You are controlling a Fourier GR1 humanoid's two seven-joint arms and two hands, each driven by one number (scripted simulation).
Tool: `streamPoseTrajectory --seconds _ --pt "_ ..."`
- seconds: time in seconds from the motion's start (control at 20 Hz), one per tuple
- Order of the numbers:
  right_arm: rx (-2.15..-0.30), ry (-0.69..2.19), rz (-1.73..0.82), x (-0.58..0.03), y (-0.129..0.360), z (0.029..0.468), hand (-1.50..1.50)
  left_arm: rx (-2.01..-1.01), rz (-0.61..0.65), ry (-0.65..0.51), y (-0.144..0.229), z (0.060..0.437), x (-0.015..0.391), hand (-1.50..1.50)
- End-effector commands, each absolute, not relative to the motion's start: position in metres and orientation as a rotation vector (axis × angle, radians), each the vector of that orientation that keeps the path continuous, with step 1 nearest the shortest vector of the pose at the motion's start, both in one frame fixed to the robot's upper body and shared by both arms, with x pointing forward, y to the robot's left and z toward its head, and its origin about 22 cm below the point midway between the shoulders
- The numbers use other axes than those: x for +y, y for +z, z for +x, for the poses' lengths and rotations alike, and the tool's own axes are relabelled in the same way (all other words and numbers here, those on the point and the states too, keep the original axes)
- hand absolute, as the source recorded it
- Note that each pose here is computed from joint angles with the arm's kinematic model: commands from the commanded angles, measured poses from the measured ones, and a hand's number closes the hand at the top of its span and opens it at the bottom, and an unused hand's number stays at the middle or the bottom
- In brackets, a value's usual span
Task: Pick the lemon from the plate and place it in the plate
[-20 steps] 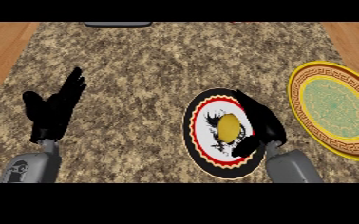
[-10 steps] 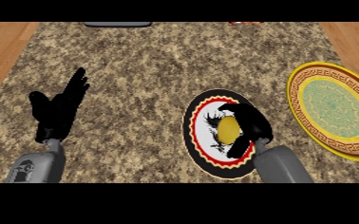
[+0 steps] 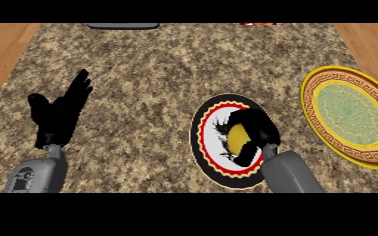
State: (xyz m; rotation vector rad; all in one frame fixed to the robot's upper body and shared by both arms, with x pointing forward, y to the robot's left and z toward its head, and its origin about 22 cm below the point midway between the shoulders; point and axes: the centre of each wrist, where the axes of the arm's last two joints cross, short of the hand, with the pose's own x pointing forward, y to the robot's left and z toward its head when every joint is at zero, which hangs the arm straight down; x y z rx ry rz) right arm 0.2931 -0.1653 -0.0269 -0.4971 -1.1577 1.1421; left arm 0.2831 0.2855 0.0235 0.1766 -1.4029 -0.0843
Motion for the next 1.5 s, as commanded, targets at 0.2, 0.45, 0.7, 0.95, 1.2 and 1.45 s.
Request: streamPoseTrajectory --seconds 0.2,0.45,0.7,0.95,1.2,1.45 --pt "-1.211 0.972 -0.705 -0.138 -0.001 0.318 1.5 -1.401 0.161 -0.094 0.014 0.285 0.284 0.0" --pt "-1.202 0.848 -0.907 -0.129 0.02 0.339 1.5 -1.399 0.175 -0.089 0.015 0.287 0.295 0.0" --pt "-1.424 0.598 -1.214 -0.142 0.06 0.341 1.5 -1.405 0.179 -0.065 0.021 0.281 0.298 0.0" --pt "-1.379 0.412 -1.475 -0.174 0.091 0.34 1.5 -1.383 0.185 -0.08 0.022 0.284 0.292 0.0" --pt "-1.339 0.216 -1.431 -0.206 0.114 0.332 1.5 -1.396 0.176 -0.079 0.014 0.27 0.281 0.0" --pt "-1.291 0.12 -1.437 -0.26 0.1 0.327 1.5 -1.401 0.166 -0.072 -0.003 0.271 0.293 0.0"
